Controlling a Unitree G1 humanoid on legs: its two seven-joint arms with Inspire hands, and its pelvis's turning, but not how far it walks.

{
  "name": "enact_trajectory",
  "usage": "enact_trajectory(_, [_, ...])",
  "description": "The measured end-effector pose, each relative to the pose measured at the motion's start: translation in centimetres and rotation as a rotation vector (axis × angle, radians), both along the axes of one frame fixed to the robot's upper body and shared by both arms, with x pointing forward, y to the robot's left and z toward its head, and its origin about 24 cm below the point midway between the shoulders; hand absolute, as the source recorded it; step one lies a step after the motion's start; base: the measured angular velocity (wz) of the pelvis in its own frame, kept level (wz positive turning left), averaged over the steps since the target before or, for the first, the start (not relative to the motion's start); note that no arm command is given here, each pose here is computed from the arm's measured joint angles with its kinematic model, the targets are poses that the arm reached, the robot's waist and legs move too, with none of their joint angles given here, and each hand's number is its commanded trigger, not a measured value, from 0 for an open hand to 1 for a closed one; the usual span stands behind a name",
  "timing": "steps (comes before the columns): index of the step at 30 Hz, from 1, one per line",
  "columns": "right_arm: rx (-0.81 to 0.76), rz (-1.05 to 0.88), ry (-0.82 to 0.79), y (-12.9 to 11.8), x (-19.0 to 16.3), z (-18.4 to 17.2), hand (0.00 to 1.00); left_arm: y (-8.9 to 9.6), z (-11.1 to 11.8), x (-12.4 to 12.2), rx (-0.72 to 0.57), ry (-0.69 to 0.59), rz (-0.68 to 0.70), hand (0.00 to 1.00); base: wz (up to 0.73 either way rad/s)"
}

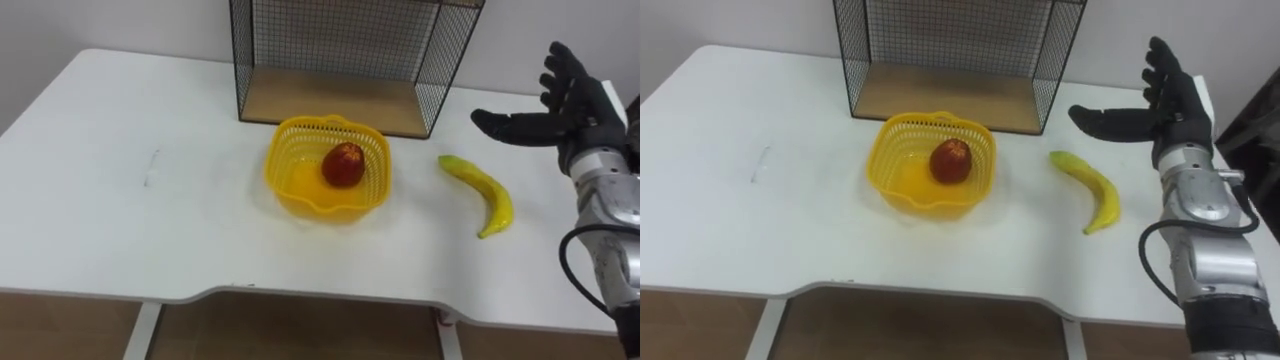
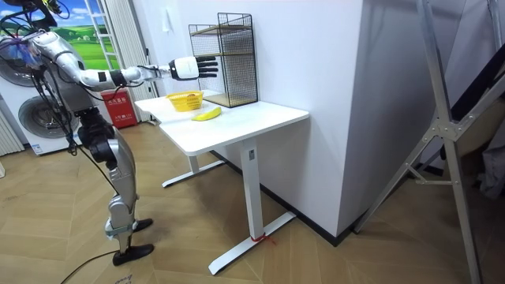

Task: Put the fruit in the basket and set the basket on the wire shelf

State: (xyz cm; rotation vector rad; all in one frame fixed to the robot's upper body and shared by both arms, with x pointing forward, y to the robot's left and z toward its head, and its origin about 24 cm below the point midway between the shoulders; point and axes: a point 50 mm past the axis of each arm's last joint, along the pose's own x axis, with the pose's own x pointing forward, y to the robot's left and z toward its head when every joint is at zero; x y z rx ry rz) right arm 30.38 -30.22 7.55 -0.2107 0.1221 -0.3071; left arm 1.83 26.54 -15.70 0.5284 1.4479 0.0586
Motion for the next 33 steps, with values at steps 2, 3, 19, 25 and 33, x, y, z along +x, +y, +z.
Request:
enact_trajectory(2, [-0.004,-0.028,0.033,-0.5,0.0,-0.5,0.0,0.2,0.1,0.0,0.007,0.002,0.001,0.0,0.0])
enact_trajectory(3, [-0.003,-0.032,0.042,-0.6,-0.1,-0.7,0.0,0.2,0.1,0.1,0.008,0.001,0.0,0.0,0.0])
enact_trajectory(19, [0.011,-0.053,0.222,-2.3,-0.1,-3.1,0.0,0.7,0.4,-0.6,0.027,0.004,-0.003,0.0,0.0])
enact_trajectory(25, [-0.008,-0.056,0.272,-2.7,0.4,-3.3,0.0,1.0,0.5,-0.8,0.032,0.012,-0.004,0.0,0.0])
enact_trajectory(33, [-0.074,-0.026,0.342,-2.7,0.2,-4.0,0.0,1.0,0.4,-0.8,0.031,0.025,-0.001,0.0,0.03])
